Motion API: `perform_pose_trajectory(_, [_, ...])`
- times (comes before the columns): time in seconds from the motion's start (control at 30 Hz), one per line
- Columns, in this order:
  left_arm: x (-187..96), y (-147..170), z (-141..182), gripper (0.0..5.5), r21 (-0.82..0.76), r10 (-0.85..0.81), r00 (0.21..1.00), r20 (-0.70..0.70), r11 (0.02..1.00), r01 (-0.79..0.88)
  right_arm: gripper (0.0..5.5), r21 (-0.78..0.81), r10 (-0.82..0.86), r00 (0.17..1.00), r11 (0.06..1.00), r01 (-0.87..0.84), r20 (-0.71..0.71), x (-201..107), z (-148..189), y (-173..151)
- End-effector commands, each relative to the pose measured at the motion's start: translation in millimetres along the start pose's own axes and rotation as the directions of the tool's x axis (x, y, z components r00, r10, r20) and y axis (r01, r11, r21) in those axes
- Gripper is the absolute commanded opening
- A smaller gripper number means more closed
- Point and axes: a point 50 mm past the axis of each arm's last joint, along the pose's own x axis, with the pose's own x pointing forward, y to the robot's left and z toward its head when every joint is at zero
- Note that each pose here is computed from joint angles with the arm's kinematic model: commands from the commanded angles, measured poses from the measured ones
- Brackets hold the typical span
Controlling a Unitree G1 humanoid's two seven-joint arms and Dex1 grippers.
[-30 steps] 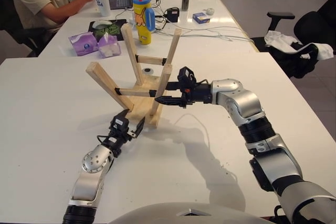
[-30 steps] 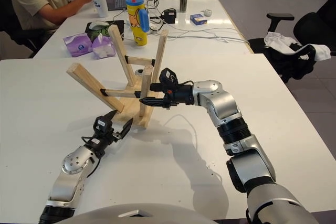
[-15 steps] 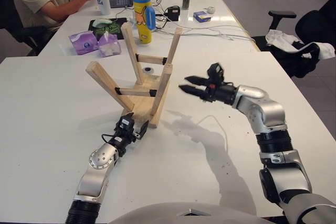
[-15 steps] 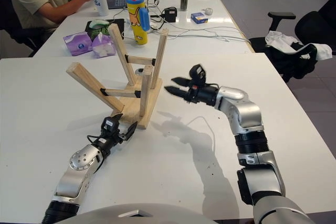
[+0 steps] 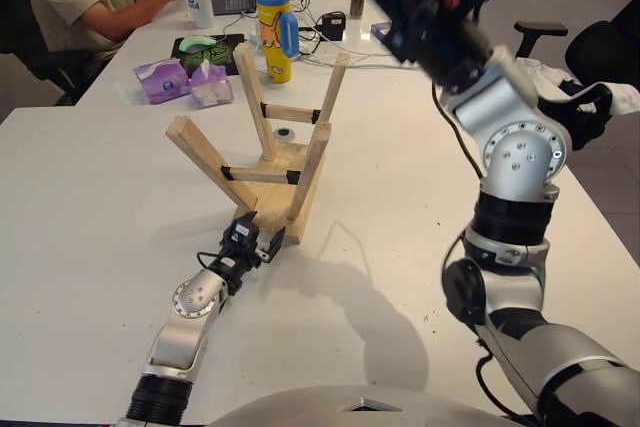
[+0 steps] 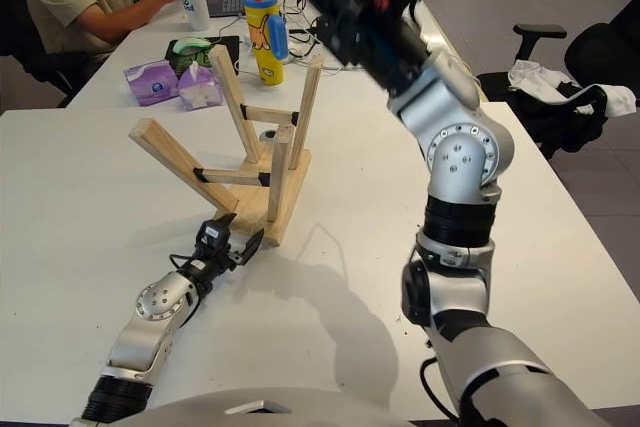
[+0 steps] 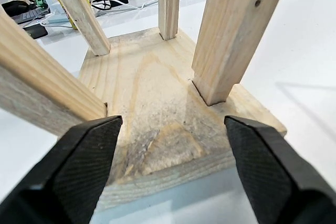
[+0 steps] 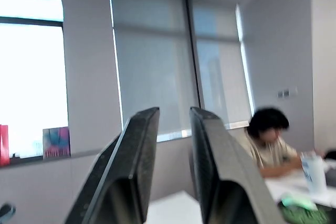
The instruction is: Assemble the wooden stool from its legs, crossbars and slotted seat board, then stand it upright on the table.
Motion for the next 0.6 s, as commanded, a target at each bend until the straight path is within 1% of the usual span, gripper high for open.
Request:
perform_pose_trajectory(0.03, [-14, -2, -47, 3.64, -0.005, 0.006, 0.966, -0.26, 1.0, -0.007, 1.1, 0.153, -0.046, 0.984, 0.985, 0.073, -0.173, -6, -67, 11])
perform_pose_trajectory(0.07, [-13, -2, -47, 3.64, -0.007, 0.006, 0.966, -0.259, 1.0, -0.008, 1.1, 0.202, -0.086, 0.928, 0.965, 0.168, -0.362, -23, -112, 10])
perform_pose_trajectory(0.1, [-12, -4, -47, 3.64, -0.012, 0.006, 0.966, -0.257, 1.0, -0.01, 1.1, 0.149, -0.157, 0.775, 0.94, 0.309, -0.613, -53, -165, 6])
perform_pose_trajectory(0.13, [-11, -4, -47, 3.64, -0.014, 0.005, 0.967, -0.255, 1.0, -0.009, 1.1, 0.057, -0.202, 0.594, 0.92, 0.389, -0.779, -91, -204, 6])
perform_pose_trajectory(0.17, [-9, -5, -46, 3.64, -0.016, 0.001, 0.968, -0.251, 1.0, -0.005, 1.1, 0.007, -0.212, 0.437, 0.894, 0.449, -0.874, -128, -229, 8])
perform_pose_trajectory(0.2, [-7, -6, -45, 3.64, -0.015, -0.006, 0.969, -0.248, 1.0, 0.002, 1.1, -0.069, -0.255, 0.358, 0.886, 0.458, -0.898, -151, -236, 6])
perform_pose_trajectory(0.23, [-6, -6, -45, 3.64, -0.014, -0.01, 0.968, -0.25, 1.0, 0.007, 1.1, -0.067, -0.281, 0.395, 0.877, 0.475, -0.875, -149, -230, 2])
perform_pose_trajectory(0.3, [-9, -5, -47, 3.64, -0.016, -0.002, 0.966, -0.258, 1.0, -0.003, 1.1, -0.021, -0.31, 0.599, 0.899, 0.438, -0.738, -110, -198, -8])
perform_pose_trajectory(0.33, [-11, -6, -49, 3.64, -0.019, 0.002, 0.964, -0.266, 1.0, -0.007, 1.1, 0.0, -0.307, 0.708, 0.918, 0.398, -0.636, -85, -175, -13])
perform_pose_trajectory(0.37, [-11, -6, -51, 3.64, -0.022, 0.003, 0.962, -0.272, 1.0, -0.009, 1.1, 0.003, -0.294, 0.79, 0.936, 0.351, -0.538, -64, -151, -16])
perform_pose_trajectory(0.47, [-11, -8, -54, 3.64, -0.026, 0.004, 0.96, -0.281, 1.0, -0.012, 1.1, 0.017, -0.194, 0.929, 0.977, 0.21, -0.316, -20, -93, -14])
perform_pose_trajectory(0.5, [-10, -8, -54, 3.64, -0.027, 0.005, 0.959, -0.282, 1.0, -0.013, 1.1, 0.021, -0.154, 0.958, 0.986, 0.163, -0.241, -8, -74, -10])
perform_pose_trajectory(0.57, [-9, -8, -55, 3.64, -0.026, 0.008, 0.959, -0.284, 1.0, -0.016, 1.1, 0.034, -0.083, 0.991, 0.996, 0.087, -0.101, 10, -39, -3])
perform_pose_trajectory(0.6, [-8, -8, -55, 3.64, -0.026, 0.01, 0.959, -0.284, 1.0, -0.018, 1.1, 0.034, -0.065, 0.996, 0.997, 0.067, -0.058, 15, -27, -2])
